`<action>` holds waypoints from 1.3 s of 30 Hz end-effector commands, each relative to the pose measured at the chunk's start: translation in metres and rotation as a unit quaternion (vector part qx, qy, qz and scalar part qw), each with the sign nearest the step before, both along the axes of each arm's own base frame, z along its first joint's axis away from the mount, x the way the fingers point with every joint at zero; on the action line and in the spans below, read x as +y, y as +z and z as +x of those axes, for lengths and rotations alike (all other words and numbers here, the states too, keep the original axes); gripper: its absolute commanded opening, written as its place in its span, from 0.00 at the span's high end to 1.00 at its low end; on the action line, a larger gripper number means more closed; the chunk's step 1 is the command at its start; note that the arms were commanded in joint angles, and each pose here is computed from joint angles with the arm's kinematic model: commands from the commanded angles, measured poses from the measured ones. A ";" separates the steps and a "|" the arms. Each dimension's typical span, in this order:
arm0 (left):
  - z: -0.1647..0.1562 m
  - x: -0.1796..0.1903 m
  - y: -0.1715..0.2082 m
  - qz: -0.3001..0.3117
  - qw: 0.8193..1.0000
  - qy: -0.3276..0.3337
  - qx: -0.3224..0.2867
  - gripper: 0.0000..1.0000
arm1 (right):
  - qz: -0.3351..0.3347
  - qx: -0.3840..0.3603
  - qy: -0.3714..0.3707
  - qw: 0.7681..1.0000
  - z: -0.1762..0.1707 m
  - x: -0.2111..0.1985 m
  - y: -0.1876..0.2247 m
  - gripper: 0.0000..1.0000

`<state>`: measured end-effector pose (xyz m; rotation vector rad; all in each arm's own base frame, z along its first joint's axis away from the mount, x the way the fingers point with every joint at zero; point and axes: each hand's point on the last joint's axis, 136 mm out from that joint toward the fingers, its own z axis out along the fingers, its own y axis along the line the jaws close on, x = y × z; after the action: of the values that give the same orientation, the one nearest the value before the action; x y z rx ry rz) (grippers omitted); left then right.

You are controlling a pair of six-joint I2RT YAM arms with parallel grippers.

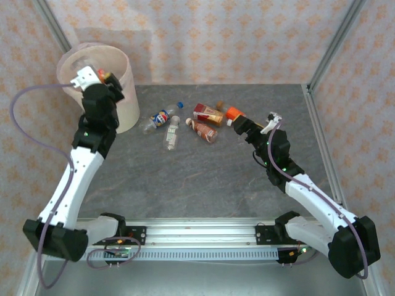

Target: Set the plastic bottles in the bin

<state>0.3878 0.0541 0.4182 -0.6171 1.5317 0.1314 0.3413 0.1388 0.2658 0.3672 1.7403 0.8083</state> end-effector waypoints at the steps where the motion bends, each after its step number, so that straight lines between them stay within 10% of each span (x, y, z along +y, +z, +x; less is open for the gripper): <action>1: 0.017 0.031 0.018 0.021 0.999 0.037 -0.007 0.50 | 0.009 -0.016 0.000 1.000 0.000 0.000 0.009 0.01; 9: 0.073 0.081 0.017 0.028 0.996 0.085 0.018 0.50 | 0.008 -0.011 -0.005 1.000 -0.001 -0.003 0.004 0.01; 29: 0.173 0.143 -0.063 -0.228 0.960 0.164 -0.017 0.47 | -0.008 -0.003 -0.020 1.000 -0.004 -0.010 -0.004 0.01; 39: 0.192 0.124 -0.049 -0.248 0.964 0.093 -0.010 0.12 | -0.015 -0.005 -0.036 0.999 -0.011 -0.019 -0.008 0.01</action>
<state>0.5929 0.1867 0.3292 -1.1983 1.5179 -0.0518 0.3319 0.1267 0.2614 0.3954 1.7241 0.7744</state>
